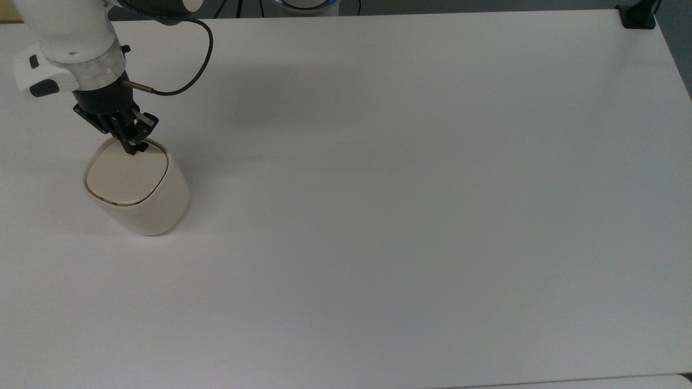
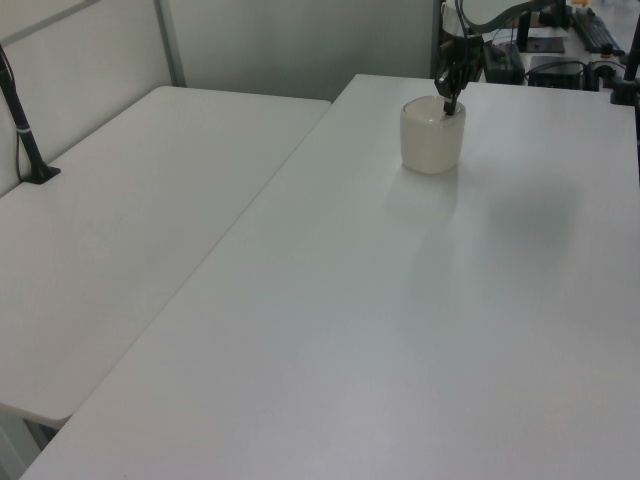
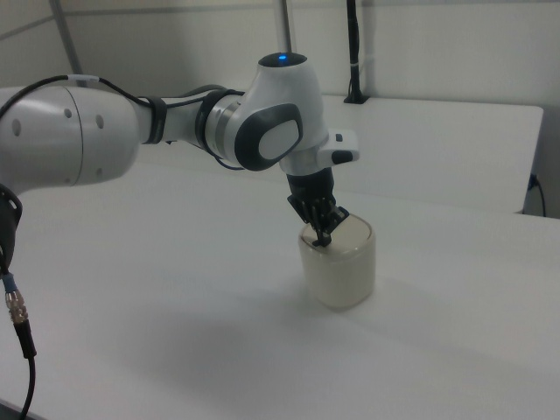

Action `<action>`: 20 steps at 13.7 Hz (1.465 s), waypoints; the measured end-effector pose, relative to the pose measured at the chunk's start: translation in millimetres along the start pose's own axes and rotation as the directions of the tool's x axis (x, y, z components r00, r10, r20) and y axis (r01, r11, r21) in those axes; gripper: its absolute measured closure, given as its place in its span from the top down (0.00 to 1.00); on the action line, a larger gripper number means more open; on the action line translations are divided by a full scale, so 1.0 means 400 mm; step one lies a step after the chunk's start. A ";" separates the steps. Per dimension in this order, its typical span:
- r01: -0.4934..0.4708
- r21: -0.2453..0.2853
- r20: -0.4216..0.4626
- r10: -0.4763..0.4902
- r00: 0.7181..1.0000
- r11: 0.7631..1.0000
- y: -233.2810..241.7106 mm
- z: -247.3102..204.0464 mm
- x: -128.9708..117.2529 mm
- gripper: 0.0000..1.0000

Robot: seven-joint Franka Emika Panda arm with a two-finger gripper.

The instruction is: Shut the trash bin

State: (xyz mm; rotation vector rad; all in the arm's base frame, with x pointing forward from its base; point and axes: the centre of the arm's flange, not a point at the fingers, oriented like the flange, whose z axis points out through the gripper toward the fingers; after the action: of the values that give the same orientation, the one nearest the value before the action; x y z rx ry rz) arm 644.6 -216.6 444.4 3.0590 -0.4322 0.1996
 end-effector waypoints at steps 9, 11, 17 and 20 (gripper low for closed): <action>0.067 0.013 0.034 -0.067 0.997 0.998 -0.114 -0.099 -0.002 0.01; 0.152 0.025 0.042 -0.153 0.987 0.988 -0.253 -0.217 -0.042 0.01; 0.334 0.048 0.117 -0.337 0.934 0.941 -0.513 -0.423 -0.217 0.04; 0.344 0.049 0.124 -0.348 0.929 0.938 -0.519 -0.462 -0.245 0.11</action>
State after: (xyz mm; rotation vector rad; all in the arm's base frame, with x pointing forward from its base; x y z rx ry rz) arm 586.7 21.2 608.5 3.1163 0.1130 -0.0115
